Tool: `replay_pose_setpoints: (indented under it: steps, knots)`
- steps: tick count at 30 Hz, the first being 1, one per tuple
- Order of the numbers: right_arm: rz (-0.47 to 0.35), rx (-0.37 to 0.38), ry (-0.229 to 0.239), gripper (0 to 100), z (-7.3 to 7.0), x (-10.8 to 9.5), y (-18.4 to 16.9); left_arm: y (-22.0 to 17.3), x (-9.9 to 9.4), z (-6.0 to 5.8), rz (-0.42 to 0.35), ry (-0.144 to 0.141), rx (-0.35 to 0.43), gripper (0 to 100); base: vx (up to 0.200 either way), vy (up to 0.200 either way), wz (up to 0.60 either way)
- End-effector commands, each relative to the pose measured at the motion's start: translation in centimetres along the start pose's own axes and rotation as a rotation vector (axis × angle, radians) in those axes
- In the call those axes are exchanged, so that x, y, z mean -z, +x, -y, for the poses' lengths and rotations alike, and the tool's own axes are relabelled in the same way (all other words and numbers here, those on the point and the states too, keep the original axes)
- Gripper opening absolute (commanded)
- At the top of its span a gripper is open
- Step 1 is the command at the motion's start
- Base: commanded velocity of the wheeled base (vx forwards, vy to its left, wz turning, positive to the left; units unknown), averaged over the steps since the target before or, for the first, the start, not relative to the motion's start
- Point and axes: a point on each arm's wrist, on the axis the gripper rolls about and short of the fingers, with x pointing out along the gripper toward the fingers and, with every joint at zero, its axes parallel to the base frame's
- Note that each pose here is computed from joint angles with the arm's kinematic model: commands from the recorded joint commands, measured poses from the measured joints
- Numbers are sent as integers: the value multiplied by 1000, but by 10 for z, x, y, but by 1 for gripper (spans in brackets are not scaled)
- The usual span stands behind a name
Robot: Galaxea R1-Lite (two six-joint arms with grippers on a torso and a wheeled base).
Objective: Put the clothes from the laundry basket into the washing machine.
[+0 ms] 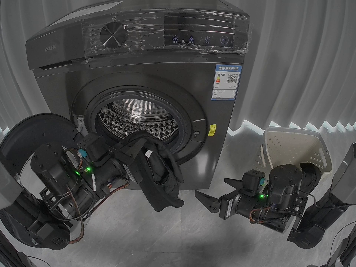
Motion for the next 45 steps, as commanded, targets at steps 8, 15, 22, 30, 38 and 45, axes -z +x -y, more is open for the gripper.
replay_pose_setpoints:
  steps: [8, 15, 22, 30, 38, 45]
  knots:
    - [-82, -26, -51, 100, -3, 22, 11, 5, -1, 0, 12, -2, -8, 0, 0, 0, 0]
    - [-65, -79, -52, 100, -14, 31, 29, 6, -1, 0, 15, -2, -6, 0, 0, 0, 0]
    - [-90, -75, -56, 100, -14, 45, 47, 5, -2, 0, 15, -2, -8, 0, 0, 0, 0]
    - [-88, -60, -54, 100, -9, 59, 73, 4, 0, 1, 6, -1, -2, 0, 0, 0, 0]
    - [-63, -70, -7, 100, -14, 64, 95, 4, 0, 1, 6, -3, -1, 0, 0, 0, 0]
    - [16, -103, 12, 100, -18, 73, 125, 5, 0, 2, 10, -3, 1, 0, 0, 0, 0]
